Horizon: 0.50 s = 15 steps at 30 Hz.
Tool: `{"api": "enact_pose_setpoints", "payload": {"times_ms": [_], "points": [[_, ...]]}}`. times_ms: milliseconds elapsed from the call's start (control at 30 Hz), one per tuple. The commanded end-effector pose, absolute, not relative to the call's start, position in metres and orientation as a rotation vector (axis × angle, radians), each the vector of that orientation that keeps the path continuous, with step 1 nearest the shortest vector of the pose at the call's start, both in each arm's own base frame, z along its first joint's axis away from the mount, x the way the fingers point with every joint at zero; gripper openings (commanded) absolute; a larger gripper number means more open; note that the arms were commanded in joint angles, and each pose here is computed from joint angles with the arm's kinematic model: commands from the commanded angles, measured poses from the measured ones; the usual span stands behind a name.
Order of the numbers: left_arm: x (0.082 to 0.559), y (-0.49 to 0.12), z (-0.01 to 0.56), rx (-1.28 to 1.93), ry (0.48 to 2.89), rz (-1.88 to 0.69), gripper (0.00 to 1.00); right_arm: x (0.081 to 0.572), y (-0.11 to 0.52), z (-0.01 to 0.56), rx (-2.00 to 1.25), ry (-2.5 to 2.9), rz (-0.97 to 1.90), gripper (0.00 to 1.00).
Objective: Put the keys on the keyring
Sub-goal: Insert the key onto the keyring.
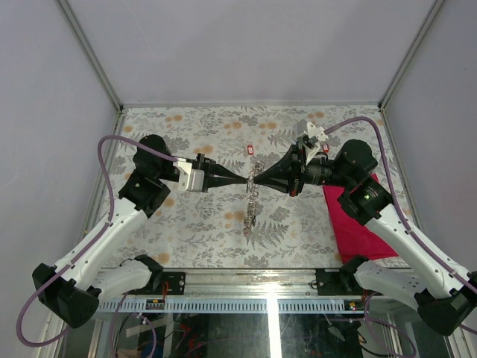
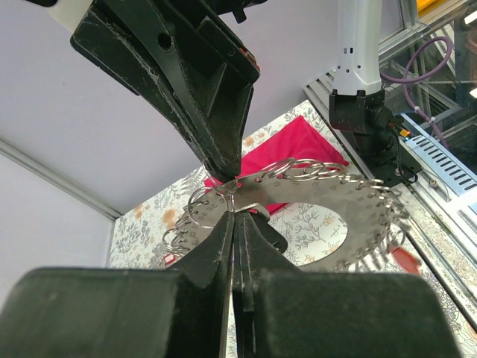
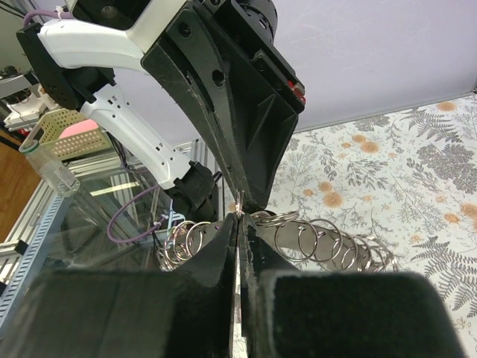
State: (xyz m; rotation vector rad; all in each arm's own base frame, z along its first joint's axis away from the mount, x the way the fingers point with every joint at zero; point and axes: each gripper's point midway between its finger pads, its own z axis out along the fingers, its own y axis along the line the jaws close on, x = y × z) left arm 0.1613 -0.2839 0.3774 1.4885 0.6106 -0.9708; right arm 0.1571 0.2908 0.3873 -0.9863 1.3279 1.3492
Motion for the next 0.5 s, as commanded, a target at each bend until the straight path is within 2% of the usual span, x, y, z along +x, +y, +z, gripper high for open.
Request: {"api": "enact_pose_setpoints", "payload": {"times_ms": [0, 467], "points": [[0.152, -0.282, 0.394, 1.504, 0.526, -0.956, 0.0, 0.152, 0.292, 0.41, -1.008, 1.216, 1.35, 0.0], [0.151, -0.282, 0.399, 1.493, 0.515, -0.94, 0.0, 0.153, 0.293, 0.399, -1.031, 1.255, 1.349, 0.0]]}}
